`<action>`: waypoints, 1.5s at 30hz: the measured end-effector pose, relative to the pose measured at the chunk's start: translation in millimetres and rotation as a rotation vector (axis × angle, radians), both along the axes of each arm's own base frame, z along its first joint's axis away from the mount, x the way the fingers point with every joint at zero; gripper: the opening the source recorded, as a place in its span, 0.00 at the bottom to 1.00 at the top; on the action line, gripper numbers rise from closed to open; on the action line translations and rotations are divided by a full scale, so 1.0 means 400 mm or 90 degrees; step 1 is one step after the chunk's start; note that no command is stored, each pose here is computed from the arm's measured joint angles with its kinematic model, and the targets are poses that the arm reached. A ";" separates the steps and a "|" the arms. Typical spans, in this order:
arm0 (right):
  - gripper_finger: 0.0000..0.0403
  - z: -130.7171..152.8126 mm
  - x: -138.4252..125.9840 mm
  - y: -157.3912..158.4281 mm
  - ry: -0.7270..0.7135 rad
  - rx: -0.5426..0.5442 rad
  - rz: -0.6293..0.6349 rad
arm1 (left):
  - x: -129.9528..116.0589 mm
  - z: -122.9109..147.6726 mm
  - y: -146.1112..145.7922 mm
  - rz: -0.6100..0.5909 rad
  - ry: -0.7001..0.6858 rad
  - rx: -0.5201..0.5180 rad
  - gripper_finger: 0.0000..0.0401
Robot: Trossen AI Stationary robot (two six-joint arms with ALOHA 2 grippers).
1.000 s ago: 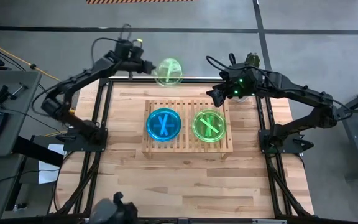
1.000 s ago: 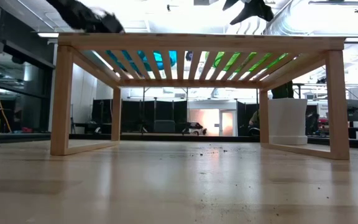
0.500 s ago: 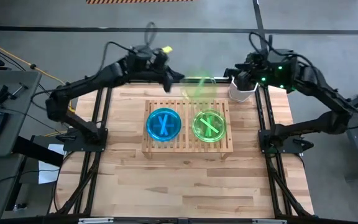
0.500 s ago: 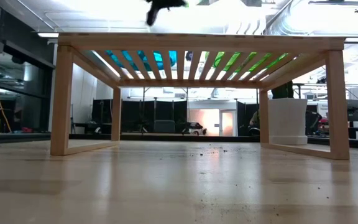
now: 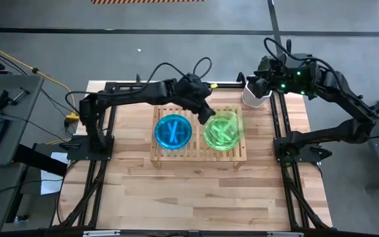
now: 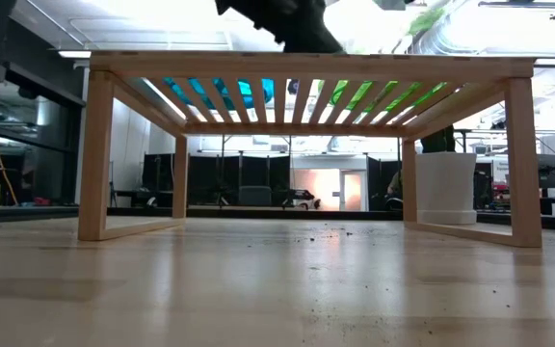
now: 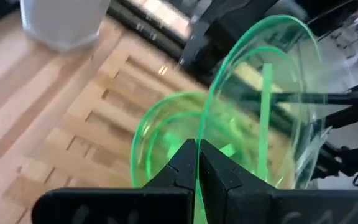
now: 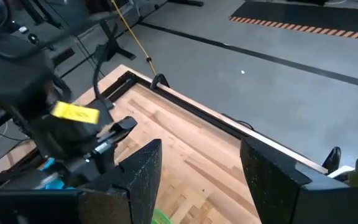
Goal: Place and stack plates onto a shelf
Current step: Stack the green plate on top of the other green plate on the shelf, then return to Home Position
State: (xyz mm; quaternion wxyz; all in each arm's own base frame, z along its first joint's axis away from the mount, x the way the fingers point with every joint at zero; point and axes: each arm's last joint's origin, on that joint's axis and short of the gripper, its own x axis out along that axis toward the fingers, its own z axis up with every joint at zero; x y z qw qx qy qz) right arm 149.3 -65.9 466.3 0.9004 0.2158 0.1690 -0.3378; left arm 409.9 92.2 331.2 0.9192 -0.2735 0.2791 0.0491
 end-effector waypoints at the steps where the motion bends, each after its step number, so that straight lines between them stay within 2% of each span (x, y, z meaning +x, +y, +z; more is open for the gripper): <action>1: 0.50 -0.002 0.001 0.000 0.001 0.002 0.000 | 0.002 -0.010 0.003 0.004 0.013 -0.005 0.00; 6: 0.50 -0.012 0.002 -0.001 0.014 0.007 0.000 | 0.002 -0.035 0.003 -0.003 0.054 -0.005 0.00; 11: 0.50 -0.012 0.002 -0.001 0.016 0.005 0.002 | 0.005 -0.033 -0.006 -0.013 0.050 0.018 0.04; 20: 0.50 -0.012 0.002 -0.001 0.022 -0.002 0.006 | 0.000 -0.037 -0.012 -0.039 0.063 0.009 0.26; 24: 0.50 -0.012 0.002 -0.001 0.022 -0.002 0.006 | -0.015 -0.018 0.006 -0.041 0.048 -0.001 0.36; 31: 0.50 -0.012 0.002 -0.001 0.022 -0.002 0.006 | -0.072 0.053 0.044 -0.031 0.004 0.017 0.42; 35: 0.50 -0.012 0.002 -0.001 0.026 -0.009 0.010 | -0.159 0.143 0.045 -0.035 -0.065 0.071 0.42; 38: 0.50 -0.013 0.002 0.000 0.032 -0.016 0.015 | -0.257 0.180 0.021 0.015 -0.134 0.136 0.40; 41: 0.50 -0.013 0.002 0.000 0.031 -0.013 0.017 | -0.346 0.145 -0.006 0.066 -0.209 0.157 0.38; 45: 0.50 -0.014 0.004 0.003 0.026 -0.002 0.016 | -0.459 0.063 -0.056 0.104 -0.364 0.129 0.34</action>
